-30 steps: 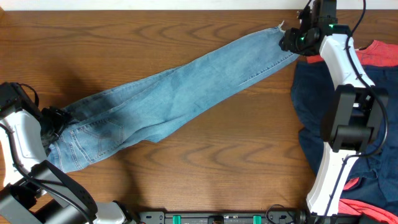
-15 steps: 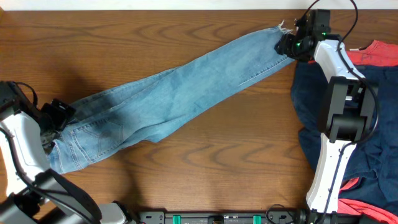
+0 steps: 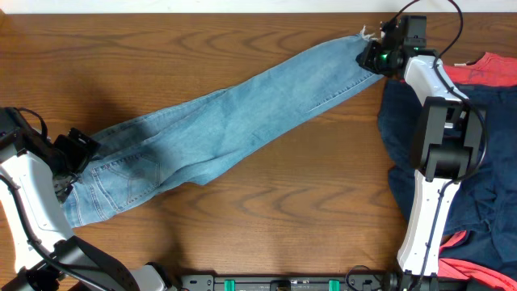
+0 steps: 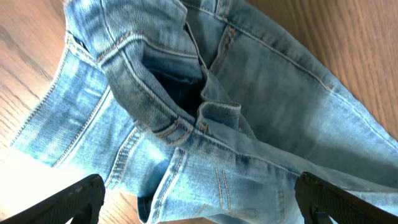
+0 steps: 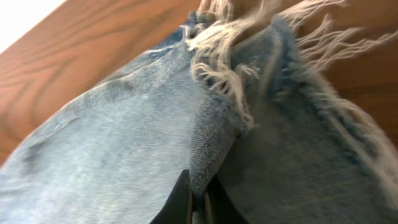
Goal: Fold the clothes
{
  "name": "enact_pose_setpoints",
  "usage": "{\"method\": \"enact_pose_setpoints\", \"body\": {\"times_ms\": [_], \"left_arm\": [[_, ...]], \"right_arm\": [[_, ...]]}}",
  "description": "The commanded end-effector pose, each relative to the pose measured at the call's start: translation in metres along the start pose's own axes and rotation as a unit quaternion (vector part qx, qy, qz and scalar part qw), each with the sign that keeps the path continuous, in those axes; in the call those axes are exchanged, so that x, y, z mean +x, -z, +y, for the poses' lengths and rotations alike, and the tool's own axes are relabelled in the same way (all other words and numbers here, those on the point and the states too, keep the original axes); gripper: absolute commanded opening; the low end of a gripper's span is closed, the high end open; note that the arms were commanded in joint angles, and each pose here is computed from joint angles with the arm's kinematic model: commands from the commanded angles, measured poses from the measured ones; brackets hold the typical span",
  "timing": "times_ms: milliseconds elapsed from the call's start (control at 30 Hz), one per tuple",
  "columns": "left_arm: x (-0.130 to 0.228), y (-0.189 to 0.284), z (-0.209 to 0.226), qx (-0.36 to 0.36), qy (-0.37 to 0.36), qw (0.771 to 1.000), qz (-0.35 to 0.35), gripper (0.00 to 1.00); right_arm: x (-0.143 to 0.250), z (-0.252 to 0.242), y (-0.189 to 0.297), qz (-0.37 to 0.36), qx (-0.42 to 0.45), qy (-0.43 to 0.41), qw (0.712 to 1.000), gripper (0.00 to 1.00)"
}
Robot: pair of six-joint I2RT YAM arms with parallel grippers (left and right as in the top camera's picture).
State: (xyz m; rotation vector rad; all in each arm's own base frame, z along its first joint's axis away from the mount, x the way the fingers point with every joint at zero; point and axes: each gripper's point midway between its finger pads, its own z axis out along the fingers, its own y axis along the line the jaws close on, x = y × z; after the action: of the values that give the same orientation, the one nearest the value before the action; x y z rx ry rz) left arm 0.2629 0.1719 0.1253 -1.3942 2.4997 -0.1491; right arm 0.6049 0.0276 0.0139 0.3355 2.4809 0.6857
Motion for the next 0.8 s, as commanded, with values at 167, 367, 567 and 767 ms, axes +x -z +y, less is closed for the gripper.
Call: {"method": "enact_pose_setpoints", "body": {"times_ms": [167, 367, 567, 767], "left_arm": [[0.004, -0.004, 0.002, -0.005, -0.008, 1.0, 0.01, 0.98], [0.003, -0.004, 0.002, -0.005, -0.009, 1.0, 0.006, 0.98], [0.003, -0.004, 0.002, -0.005, -0.016, 1.0, 0.007, 0.98], [0.003, -0.004, 0.002, -0.005, -0.016, 1.0, 0.007, 0.98]], "right_arm": [[-0.041, 0.052, 0.065, -0.046, -0.04, 0.043, 0.997, 0.01], [-0.028, 0.032, 0.078, -0.022, 0.028, 0.018, 0.999, 0.01], [-0.008, -0.014, 0.082, 0.005, 0.148, -0.006, 0.989, 0.13], [-0.004, -0.015, 0.082, 0.017, 0.148, 0.014, 0.989, 0.88]]}}
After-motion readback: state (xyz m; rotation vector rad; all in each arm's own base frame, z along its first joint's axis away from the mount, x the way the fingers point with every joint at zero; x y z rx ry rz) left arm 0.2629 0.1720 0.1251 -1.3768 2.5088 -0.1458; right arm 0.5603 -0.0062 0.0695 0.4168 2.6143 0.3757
